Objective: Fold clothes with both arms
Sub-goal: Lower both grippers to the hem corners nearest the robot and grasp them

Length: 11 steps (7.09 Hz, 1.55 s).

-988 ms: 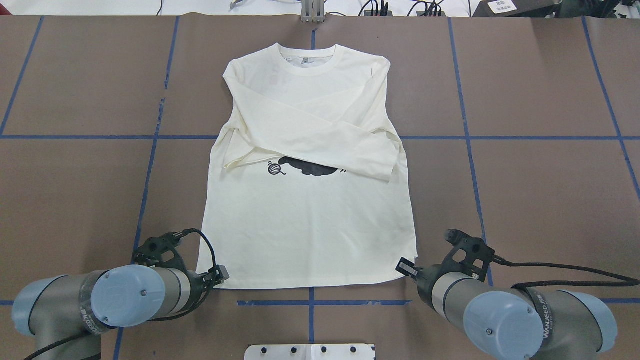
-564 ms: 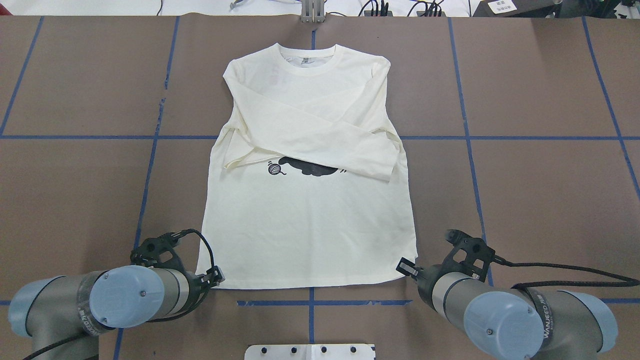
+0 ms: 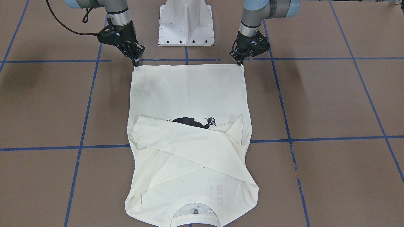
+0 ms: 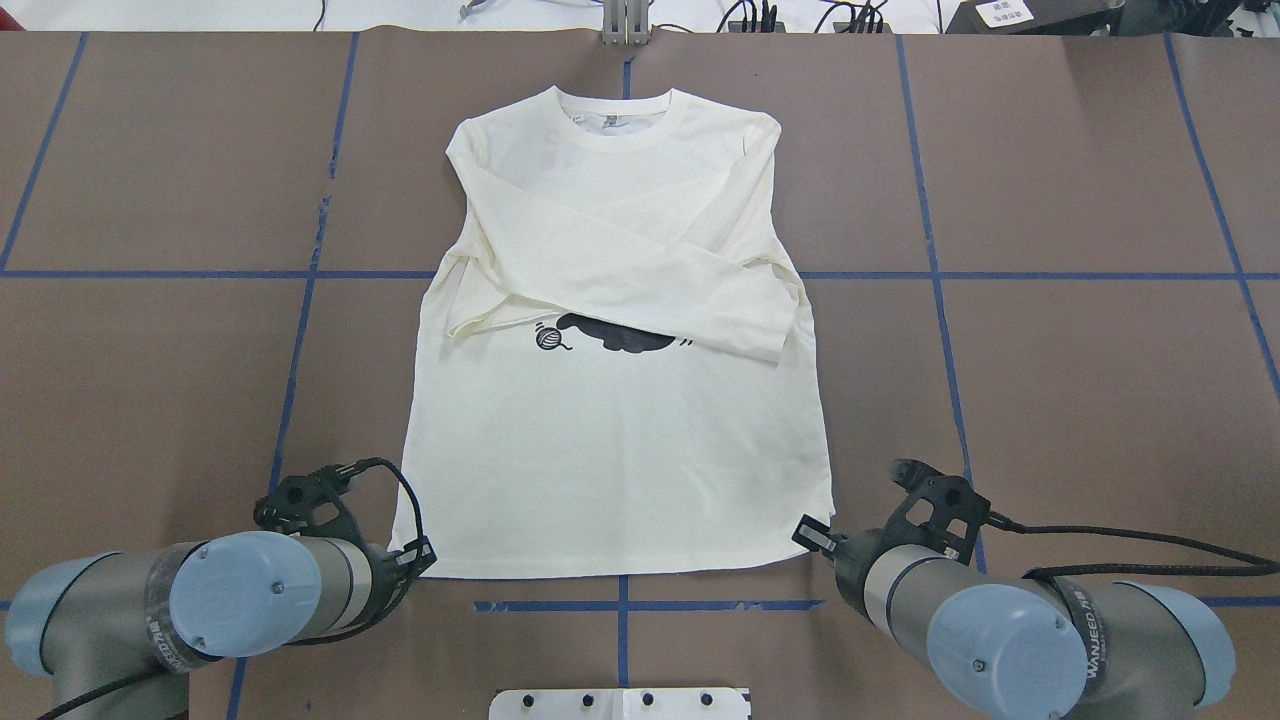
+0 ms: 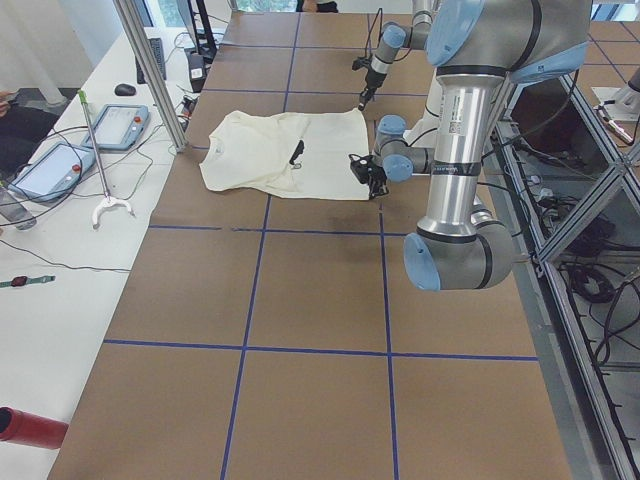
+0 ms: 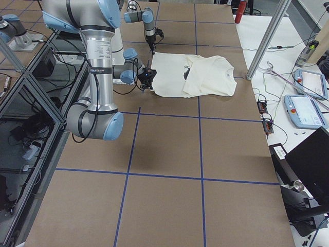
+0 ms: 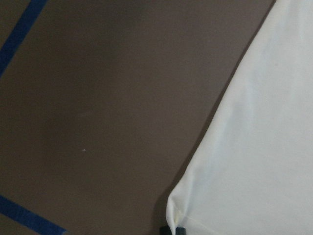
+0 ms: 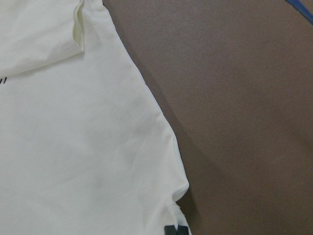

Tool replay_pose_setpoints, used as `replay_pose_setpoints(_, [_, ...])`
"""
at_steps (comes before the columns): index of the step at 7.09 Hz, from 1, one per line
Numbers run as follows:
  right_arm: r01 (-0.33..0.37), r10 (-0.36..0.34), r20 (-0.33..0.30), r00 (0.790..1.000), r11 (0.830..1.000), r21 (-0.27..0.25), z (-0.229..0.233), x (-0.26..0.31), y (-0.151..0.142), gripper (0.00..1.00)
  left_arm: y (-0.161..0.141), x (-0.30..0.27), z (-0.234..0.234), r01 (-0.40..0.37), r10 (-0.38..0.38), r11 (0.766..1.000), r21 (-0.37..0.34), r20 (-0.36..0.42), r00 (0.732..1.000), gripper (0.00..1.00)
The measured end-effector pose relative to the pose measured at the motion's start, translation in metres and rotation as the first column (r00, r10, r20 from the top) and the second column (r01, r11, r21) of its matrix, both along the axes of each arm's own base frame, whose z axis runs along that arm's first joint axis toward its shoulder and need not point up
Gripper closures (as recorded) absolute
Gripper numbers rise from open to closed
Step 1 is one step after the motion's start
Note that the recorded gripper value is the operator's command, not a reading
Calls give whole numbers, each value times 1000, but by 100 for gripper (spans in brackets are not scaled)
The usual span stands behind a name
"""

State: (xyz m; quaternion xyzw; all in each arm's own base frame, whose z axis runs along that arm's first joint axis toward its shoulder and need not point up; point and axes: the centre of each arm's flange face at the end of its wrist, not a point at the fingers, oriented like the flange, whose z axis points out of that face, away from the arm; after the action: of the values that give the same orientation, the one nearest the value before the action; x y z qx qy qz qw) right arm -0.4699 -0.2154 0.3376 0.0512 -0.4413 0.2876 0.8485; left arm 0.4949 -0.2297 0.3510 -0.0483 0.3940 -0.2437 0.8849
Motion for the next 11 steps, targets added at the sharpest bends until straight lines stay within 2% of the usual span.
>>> replay_pose_setpoints(4, [1, -1, 18, 1000, 1000, 5, -8, 16, 3, 100, 10, -17, -31, -12, 12, 1000, 0, -3, 1000, 100])
replay_pose_setpoints(8, [106, -106, 50, 993, 994, 1, -22, 71, 52, 100, 51, -51, -95, -47, 42, 999, -27, -134, 990, 100])
replay_pose_setpoints(10, [89, -89, 85, 992, 996, 5, -39, 99, 45, 100, 52, -64, -111, -30, 22, 998, -46, -168, 986, 100])
replay_pose_setpoints(11, [51, -53, 111, 992, 999, 12, -50, 104, 29, 100, 38, -69, -113, -11, 6, 1000, -27, -168, 986, 100])
